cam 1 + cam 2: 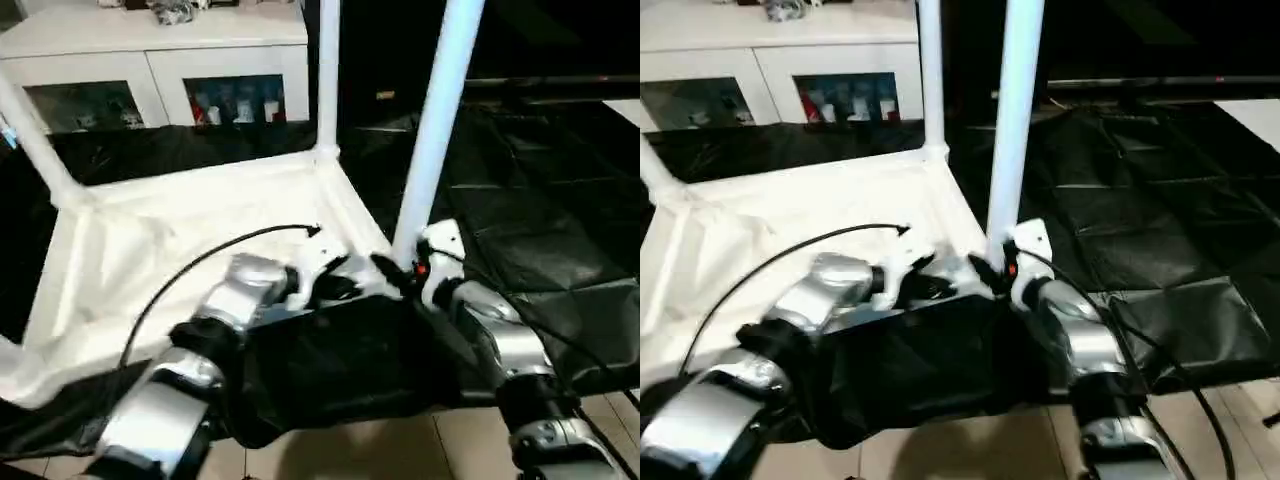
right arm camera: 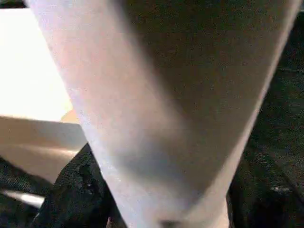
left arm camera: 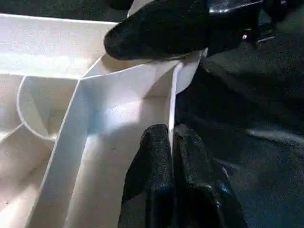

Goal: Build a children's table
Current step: Rotate leg to tighten

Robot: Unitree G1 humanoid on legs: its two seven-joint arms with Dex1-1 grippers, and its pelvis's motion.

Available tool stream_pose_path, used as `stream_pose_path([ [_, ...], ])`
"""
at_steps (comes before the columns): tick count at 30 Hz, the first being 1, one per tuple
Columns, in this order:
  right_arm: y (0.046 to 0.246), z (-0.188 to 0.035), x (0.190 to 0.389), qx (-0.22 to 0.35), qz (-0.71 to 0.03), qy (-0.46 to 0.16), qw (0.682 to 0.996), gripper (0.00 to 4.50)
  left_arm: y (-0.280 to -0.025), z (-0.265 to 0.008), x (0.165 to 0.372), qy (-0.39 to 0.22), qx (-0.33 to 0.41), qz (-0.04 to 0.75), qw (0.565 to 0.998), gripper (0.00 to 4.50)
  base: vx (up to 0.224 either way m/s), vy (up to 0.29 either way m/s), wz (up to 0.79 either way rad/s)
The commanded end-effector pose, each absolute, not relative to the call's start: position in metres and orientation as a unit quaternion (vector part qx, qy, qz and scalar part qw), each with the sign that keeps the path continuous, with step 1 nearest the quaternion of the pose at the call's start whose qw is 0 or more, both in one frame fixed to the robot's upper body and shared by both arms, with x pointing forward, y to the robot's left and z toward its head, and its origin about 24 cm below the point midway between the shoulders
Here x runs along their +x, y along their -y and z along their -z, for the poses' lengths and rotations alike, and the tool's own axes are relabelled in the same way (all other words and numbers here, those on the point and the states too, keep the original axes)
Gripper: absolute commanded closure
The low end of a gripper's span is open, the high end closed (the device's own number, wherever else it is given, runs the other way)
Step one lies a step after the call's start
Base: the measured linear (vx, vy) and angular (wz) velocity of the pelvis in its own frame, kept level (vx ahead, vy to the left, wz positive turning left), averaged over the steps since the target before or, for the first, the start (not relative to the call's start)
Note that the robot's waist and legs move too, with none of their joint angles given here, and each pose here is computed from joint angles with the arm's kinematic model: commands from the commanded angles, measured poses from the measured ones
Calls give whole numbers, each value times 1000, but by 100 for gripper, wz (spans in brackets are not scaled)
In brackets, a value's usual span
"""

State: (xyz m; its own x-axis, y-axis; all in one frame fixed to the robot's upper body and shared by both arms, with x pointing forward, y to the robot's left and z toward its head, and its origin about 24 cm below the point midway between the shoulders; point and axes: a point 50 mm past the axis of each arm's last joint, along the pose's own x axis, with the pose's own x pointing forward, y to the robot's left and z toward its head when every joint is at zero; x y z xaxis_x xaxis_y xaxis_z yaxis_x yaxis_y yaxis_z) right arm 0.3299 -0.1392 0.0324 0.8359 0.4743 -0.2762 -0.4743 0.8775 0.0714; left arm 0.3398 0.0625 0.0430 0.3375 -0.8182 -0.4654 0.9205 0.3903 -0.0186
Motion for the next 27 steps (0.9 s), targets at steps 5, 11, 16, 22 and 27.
stream_pose_path([
  [5, 87, -14, 308, 43, -378, -181, 907, 107, -33, -51, 338, -165, 90, 548, 815, 450, 0, 0, 0],
  [11, 102, -19, 293, -8, -466, -171, 868, 94, -54, -47, 327, -172, 100, 611, 766, 450, 0, 0, 0],
  [16, 126, -28, 284, -25, -515, -164, 841, 94, -74, -48, 318, -180, 116, 657, 722, 450, 0, 0, 0],
  [22, 150, -42, 278, -44, -561, -158, 812, 94, -99, -49, 313, -200, 132, 683, 690, 450, 0, 0, 0],
  [27, 155, -46, 276, -47, -579, -160, 798, 94, -107, -51, 311, -202, 129, 686, 687, 450, 0, 0, 0],
])
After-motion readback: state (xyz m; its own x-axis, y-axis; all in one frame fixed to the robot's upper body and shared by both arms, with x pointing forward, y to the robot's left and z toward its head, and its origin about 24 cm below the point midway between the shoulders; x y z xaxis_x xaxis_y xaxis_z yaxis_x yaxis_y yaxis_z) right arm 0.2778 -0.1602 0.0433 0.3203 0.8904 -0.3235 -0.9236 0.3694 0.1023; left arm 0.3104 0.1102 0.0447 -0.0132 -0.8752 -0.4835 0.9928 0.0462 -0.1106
